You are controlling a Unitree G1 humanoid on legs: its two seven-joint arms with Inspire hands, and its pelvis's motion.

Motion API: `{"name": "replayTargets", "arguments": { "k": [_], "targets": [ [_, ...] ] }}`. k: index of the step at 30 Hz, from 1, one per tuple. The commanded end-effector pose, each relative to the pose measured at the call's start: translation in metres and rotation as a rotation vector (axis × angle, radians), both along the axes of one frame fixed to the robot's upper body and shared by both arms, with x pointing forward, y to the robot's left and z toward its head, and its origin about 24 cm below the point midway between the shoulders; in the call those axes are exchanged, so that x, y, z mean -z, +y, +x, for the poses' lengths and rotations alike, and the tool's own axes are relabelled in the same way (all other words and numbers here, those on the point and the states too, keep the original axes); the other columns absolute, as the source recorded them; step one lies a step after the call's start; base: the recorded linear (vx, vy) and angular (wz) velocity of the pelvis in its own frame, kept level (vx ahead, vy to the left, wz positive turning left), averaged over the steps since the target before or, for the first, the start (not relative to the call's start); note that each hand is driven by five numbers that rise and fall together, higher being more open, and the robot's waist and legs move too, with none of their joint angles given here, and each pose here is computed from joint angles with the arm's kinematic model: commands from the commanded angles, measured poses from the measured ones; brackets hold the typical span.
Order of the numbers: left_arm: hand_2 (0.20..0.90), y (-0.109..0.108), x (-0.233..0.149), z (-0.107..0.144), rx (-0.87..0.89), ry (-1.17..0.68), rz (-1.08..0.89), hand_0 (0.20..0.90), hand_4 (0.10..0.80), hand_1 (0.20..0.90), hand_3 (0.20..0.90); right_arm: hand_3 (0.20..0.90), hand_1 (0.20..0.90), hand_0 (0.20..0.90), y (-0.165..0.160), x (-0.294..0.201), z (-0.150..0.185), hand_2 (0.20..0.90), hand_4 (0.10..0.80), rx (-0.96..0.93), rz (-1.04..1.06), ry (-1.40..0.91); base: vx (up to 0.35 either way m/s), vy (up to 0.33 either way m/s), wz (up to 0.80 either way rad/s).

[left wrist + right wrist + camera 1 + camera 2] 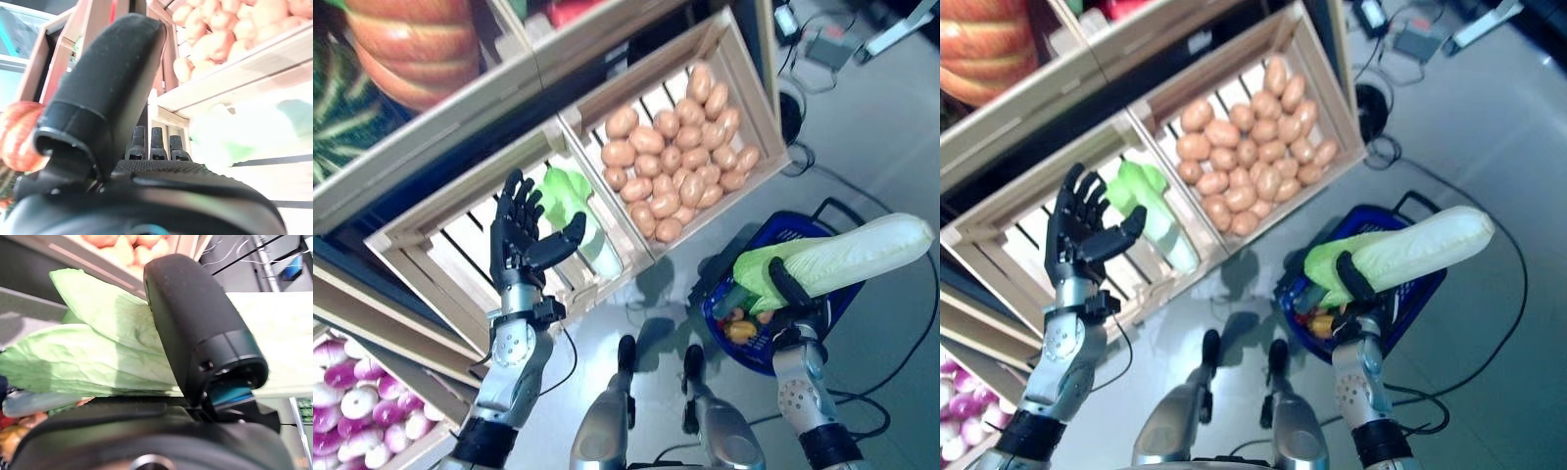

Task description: Put vegetables into the basket

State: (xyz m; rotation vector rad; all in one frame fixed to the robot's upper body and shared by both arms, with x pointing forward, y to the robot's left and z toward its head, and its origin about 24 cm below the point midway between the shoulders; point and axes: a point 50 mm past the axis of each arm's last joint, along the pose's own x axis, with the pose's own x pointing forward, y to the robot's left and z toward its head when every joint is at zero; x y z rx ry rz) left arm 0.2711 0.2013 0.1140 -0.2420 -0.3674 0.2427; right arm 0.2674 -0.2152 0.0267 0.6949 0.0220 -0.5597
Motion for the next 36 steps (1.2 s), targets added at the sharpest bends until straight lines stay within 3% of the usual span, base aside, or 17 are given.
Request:
{"name": "replayTargets", "arguments": {
  "k": [1,11,19,28,36],
  "targets": [
    [0.900,-0.007,-0.046,-0.004,0.024,-0.294,0.025,0.900,0.800,0.900,0.900,0.300,0.300,0.300,-0.027,-0.046,0.002,0.300,0.400,0.169,0.004,-0.254,-0.126,0.037,0.09],
    [0.900,-0.023,-0.069,0.007,0.031,-0.384,-0.036,0.900,0.800,0.900,0.900,0.300,0.300,0.300,-0.046,-0.045,0.037,0.300,0.400,0.205,0.202,-0.222,-0.087,0.071,0.07],
    [0.900,-0.040,-0.084,0.012,0.079,-0.444,-0.059,0.900,0.800,0.900,0.900,0.300,0.300,0.300,-0.049,-0.063,0.059,0.300,0.400,0.251,0.208,-0.193,-0.023,0.059,0.05],
    [0.900,-0.039,-0.078,0.020,0.109,-0.380,-0.053,0.900,0.800,0.900,0.900,0.300,0.300,0.300,-0.082,-0.052,0.064,0.300,0.400,0.353,0.201,-0.020,0.048,0.030,-0.01],
    [0.900,-0.035,-0.073,0.021,0.114,-0.348,-0.035,0.900,0.800,0.900,0.900,0.300,0.300,0.300,-0.095,-0.048,0.069,0.300,0.400,0.360,0.320,0.073,0.055,-0.046,0.00]
  ]
}}
